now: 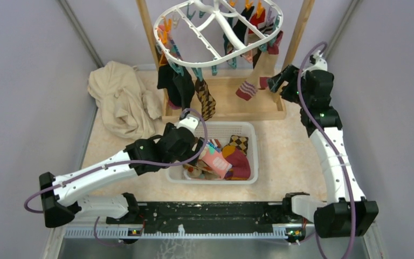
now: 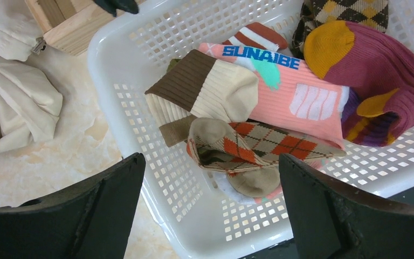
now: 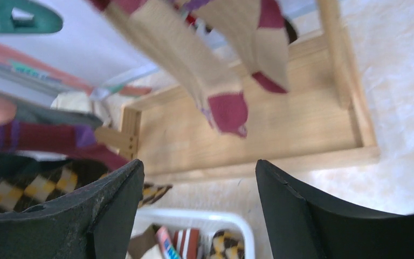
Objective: Remove the socks clipped to the hanger
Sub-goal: Remove the sock from the hanger.
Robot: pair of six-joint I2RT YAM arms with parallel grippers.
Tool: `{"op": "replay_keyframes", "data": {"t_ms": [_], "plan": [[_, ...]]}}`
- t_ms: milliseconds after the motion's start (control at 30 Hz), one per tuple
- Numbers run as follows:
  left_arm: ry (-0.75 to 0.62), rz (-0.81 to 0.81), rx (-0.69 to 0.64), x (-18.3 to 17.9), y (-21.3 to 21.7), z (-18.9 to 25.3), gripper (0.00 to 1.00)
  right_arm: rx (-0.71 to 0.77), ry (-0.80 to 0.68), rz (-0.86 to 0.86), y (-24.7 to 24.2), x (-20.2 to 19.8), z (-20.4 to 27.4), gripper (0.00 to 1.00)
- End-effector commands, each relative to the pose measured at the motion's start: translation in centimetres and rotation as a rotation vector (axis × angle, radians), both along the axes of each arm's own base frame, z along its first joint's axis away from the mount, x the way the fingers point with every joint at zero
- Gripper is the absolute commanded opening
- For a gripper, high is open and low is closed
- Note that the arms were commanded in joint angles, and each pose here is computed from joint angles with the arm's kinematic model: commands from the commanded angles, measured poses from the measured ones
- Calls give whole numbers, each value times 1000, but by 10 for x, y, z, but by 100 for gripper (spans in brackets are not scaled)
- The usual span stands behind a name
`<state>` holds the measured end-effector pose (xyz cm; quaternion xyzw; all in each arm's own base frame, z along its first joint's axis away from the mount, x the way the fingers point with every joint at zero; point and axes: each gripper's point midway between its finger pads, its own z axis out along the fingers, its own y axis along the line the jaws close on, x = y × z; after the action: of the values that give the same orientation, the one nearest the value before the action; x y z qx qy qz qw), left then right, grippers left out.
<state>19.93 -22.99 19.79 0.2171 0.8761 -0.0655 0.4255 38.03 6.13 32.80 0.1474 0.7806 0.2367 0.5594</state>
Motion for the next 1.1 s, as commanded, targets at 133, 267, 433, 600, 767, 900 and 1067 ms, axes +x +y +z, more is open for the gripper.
{"op": "replay_keyframes", "data": {"t_ms": [133, 267, 433, 600, 767, 900, 1067], "plan": [[-7, -59, -14, -9, 6, 9, 99, 22, 21, 138, 47, -57, -3, 77], [-6, -68, 0, -11, 9, 11, 99, 34, 40, 162, 56, -75, -12, 76], [-18, -70, 1, -9, 8, 16, 99, 9, 52, 156, 59, -80, -23, 76], [-58, -10, -22, -1, 11, 21, 99, -52, 64, 123, 52, -68, -33, 75], [-89, 73, -58, 13, 3, 22, 99, -122, 106, 72, 42, -38, -53, 74], [-70, 114, -69, 20, -11, 19, 99, -50, 96, 8, 10, -18, -62, 74], [-79, 99, -77, 26, -21, 24, 99, -26, 27, 2, -6, -10, -49, 74]]}}
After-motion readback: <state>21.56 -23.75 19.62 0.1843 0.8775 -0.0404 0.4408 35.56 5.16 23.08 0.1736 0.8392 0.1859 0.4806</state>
